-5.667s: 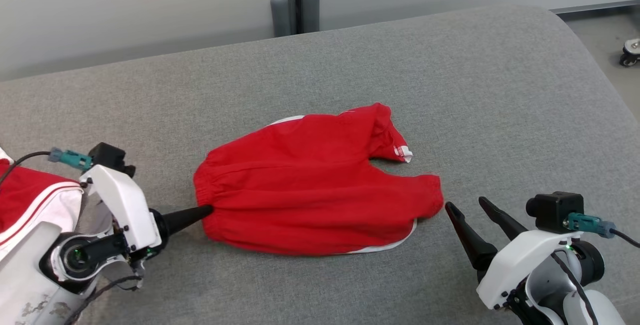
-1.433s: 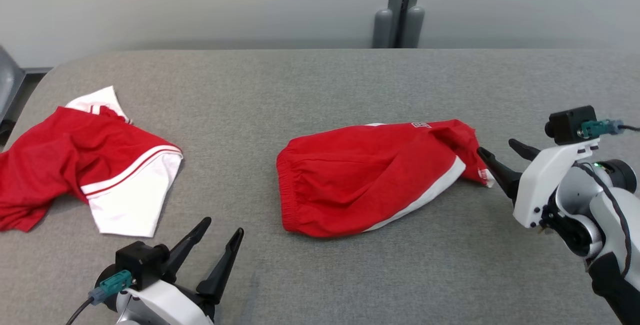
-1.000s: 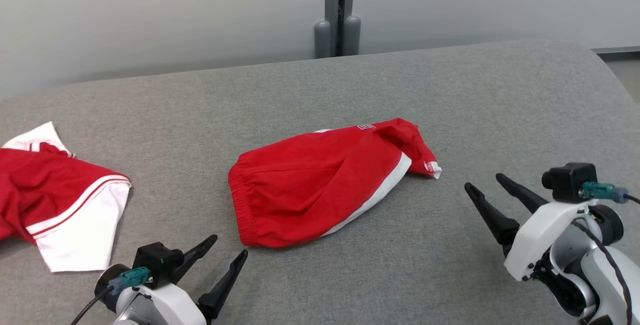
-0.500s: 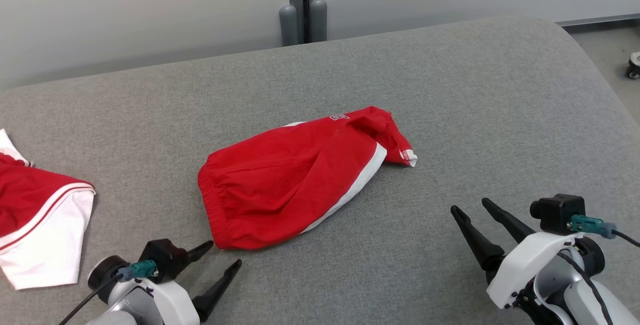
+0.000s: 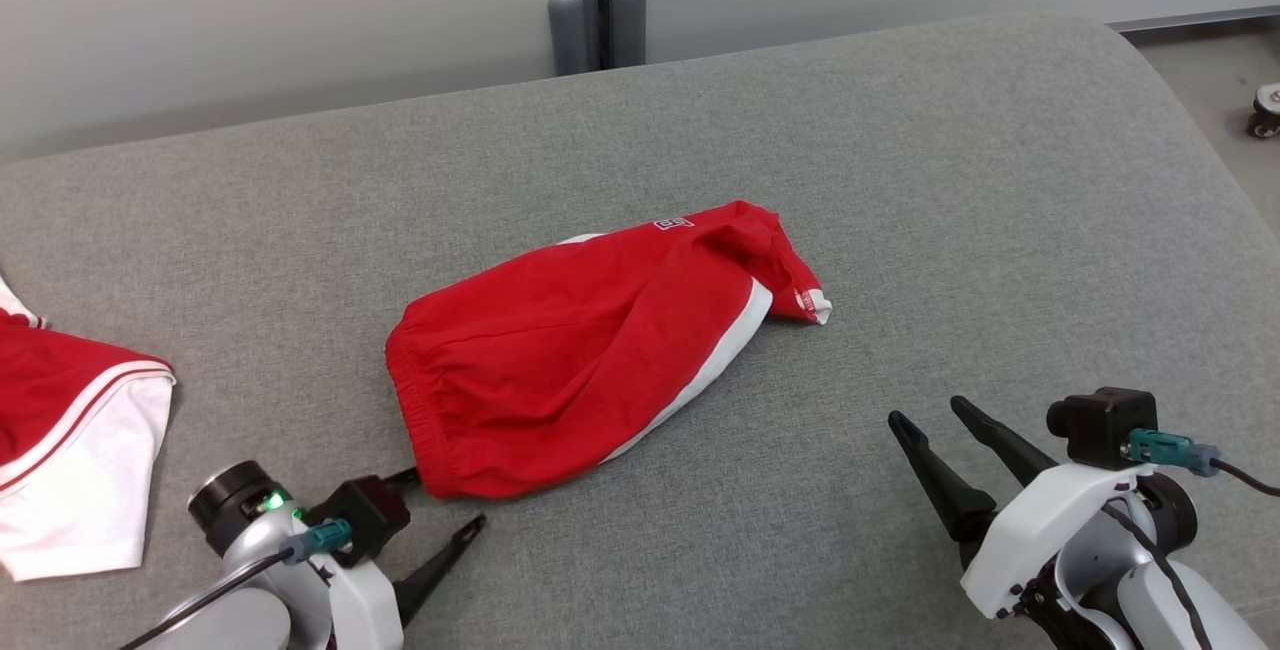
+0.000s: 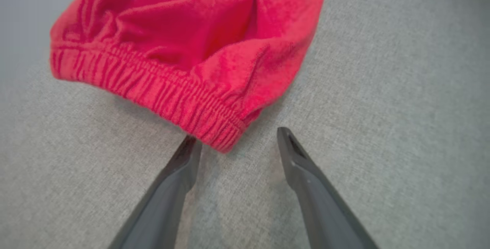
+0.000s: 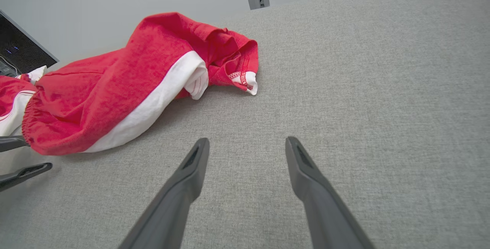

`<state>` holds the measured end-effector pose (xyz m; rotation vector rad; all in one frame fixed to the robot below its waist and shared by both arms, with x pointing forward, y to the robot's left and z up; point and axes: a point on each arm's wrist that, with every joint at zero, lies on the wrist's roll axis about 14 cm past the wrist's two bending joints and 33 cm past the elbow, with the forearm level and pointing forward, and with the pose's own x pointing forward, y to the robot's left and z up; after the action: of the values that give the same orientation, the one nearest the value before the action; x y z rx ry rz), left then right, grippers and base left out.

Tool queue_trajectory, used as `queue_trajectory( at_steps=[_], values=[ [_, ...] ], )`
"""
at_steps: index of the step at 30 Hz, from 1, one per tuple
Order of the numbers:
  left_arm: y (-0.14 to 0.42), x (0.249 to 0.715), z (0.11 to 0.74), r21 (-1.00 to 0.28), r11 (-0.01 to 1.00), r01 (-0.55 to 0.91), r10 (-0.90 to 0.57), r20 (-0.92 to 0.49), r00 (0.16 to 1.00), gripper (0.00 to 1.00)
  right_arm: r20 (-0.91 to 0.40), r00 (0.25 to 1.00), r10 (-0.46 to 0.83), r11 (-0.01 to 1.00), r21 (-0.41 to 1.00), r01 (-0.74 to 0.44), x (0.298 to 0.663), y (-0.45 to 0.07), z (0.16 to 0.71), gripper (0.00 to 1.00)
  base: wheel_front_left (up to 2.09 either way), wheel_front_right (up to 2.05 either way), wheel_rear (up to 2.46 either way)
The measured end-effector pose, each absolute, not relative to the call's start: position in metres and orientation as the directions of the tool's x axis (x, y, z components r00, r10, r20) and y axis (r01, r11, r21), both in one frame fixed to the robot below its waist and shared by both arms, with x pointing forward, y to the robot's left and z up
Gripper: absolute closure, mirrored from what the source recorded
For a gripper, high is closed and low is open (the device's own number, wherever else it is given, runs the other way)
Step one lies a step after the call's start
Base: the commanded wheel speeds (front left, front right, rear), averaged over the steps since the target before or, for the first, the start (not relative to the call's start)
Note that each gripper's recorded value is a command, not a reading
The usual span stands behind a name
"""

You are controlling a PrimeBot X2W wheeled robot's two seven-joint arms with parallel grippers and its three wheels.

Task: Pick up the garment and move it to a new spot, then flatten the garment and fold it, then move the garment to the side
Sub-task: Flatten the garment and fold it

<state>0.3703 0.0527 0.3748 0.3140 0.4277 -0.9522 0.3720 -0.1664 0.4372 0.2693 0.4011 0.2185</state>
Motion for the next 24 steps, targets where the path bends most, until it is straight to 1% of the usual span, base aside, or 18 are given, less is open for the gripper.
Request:
queue_trajectory(
  at_steps=[3, 5, 6, 7, 8, 9, 15, 17, 19, 22, 24],
  values=[
    [0.048, 0.377, 0.381, 0.087, 0.541, 0.836, -0.727, -0.451, 0.517, 0.00, -0.353, 0.900, 0.257, 0.942, 0.298, -0.152, 0.372, -0.167, 0.437, 0.00, 0.00, 0.00, 0.00],
    [0.048, 0.377, 0.380, 0.090, 0.535, 0.840, -0.729, -0.453, 0.513, 0.11, -0.362, 0.896, 0.256, 0.943, 0.298, -0.149, 0.371, -0.167, 0.435, 0.00, 0.00, 0.00, 0.00],
    [0.047, 0.375, 0.377, 0.088, 0.526, 0.846, -0.733, -0.458, 0.503, 0.23, -0.364, 0.895, 0.258, 0.942, 0.301, -0.149, 0.371, -0.166, 0.435, 0.00, 0.00, 0.00, 0.00],
    [0.045, 0.373, 0.376, 0.085, 0.519, 0.850, -0.736, -0.462, 0.496, 0.42, -0.363, 0.895, 0.258, 0.941, 0.302, -0.149, 0.371, -0.165, 0.434, 0.00, 0.00, 0.00, 0.00],
    [0.042, 0.371, 0.375, 0.083, 0.511, 0.855, -0.741, -0.461, 0.488, 0.56, -0.364, 0.895, 0.259, 0.941, 0.303, -0.149, 0.371, -0.165, 0.434, 0.00, 0.00, 0.00, 0.00],
    [0.040, 0.370, 0.374, 0.086, 0.500, 0.862, -0.746, -0.464, 0.479, 1.00, -0.364, 0.894, 0.259, 0.941, 0.304, -0.149, 0.371, -0.164, 0.434, 0.00, 0.00, 0.00, 0.00],
    [0.034, 0.378, 0.388, 0.111, 0.482, 0.869, -0.763, -0.433, 0.479, 1.00, -0.365, 0.895, 0.255, 0.943, 0.300, -0.146, 0.370, -0.166, 0.434, 0.00, 0.00, 0.00, 0.00],
    [0.028, 0.373, 0.392, 0.070, 0.487, 0.871, -0.774, -0.426, 0.467, 1.00, -0.365, 0.896, 0.253, 0.943, 0.302, -0.143, 0.369, -0.166, 0.434, 0.00, 0.00, 0.00, 0.00],
    [0.017, 0.357, 0.398, -0.034, 0.486, 0.873, -0.798, -0.425, 0.428, 1.00, -0.370, 0.894, 0.252, 0.942, 0.305, -0.139, 0.367, -0.166, 0.433, 0.00, 0.00, 0.00, 0.00],
    [0.000, 0.328, 0.415, -0.240, 0.456, 0.857, -0.840, -0.434, 0.326, 1.00, -0.376, 0.891, 0.253, 0.942, 0.308, -0.137, 0.365, -0.165, 0.431, 0.00, 0.00, 0.00, 0.00],
    [0.000, 0.314, 0.428, -0.350, 0.436, 0.829, -0.852, -0.457, 0.255, 1.00, -0.376, 0.891, 0.254, 0.941, 0.311, -0.137, 0.365, -0.164, 0.431, 0.00, 0.00, 0.00, 0.00]
  ],
)
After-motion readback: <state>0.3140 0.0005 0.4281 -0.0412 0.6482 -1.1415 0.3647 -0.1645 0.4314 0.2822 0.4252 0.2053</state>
